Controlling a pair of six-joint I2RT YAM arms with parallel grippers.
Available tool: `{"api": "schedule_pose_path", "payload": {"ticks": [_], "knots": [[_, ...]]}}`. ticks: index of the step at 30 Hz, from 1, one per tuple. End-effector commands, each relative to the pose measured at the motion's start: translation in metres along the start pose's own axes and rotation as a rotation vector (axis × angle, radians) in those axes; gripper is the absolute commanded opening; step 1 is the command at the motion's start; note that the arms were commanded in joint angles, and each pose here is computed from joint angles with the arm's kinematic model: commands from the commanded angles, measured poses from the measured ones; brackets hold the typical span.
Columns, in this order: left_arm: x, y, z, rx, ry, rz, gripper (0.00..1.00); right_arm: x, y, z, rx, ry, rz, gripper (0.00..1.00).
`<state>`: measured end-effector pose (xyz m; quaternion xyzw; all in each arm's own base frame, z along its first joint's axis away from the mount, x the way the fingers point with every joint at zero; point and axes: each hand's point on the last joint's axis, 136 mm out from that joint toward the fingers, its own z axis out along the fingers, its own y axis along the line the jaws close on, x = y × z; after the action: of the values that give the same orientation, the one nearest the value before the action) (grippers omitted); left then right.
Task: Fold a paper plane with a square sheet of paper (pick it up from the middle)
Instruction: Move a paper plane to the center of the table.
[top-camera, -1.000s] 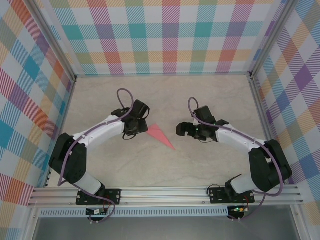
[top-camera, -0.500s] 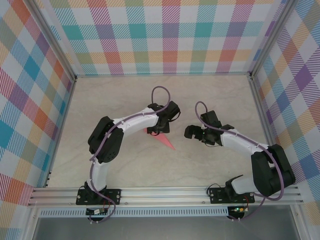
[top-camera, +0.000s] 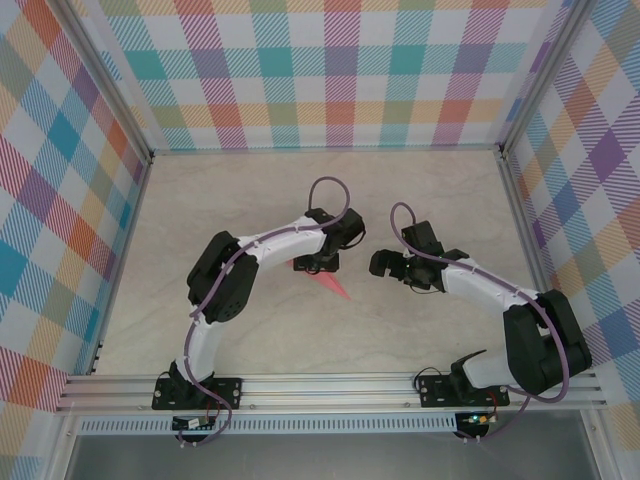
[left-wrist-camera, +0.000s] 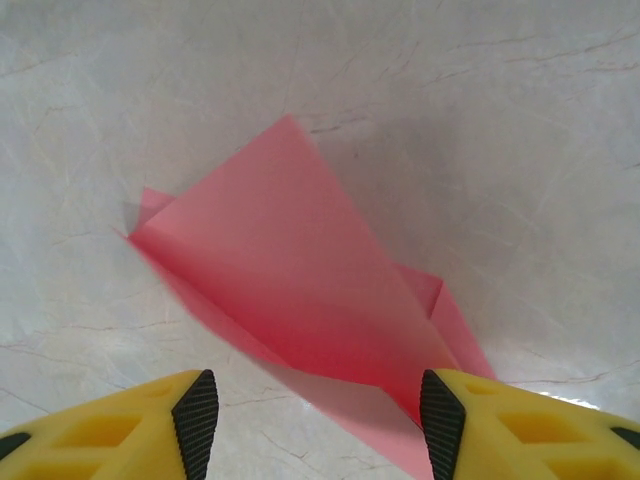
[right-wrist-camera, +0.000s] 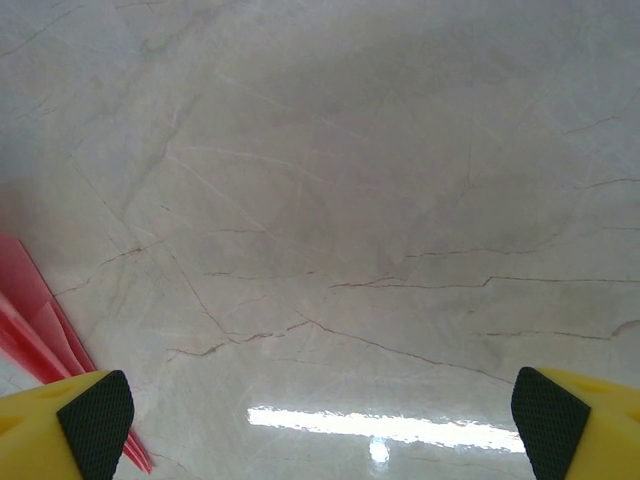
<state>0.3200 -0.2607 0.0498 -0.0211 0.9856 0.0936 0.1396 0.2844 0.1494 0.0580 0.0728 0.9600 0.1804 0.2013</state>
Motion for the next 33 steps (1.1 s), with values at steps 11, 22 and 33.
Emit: {"api": "schedule_pose_path", "payload": {"ticks": [11,22,33], "knots": [[0.014,0.007,-0.014,0.097,-0.025,-0.159,0.45,0.0,-0.007,0.001,0.034,0.01,0.019,1.0],[0.014,0.012,-0.011,0.095,-0.05,-0.205,0.21,0.001,-0.009,0.003,0.047,0.019,0.024,1.0],[-0.014,0.034,-0.078,0.17,-0.213,-0.157,0.0,-0.003,-0.013,-0.002,0.057,-0.022,0.053,1.0]]}}
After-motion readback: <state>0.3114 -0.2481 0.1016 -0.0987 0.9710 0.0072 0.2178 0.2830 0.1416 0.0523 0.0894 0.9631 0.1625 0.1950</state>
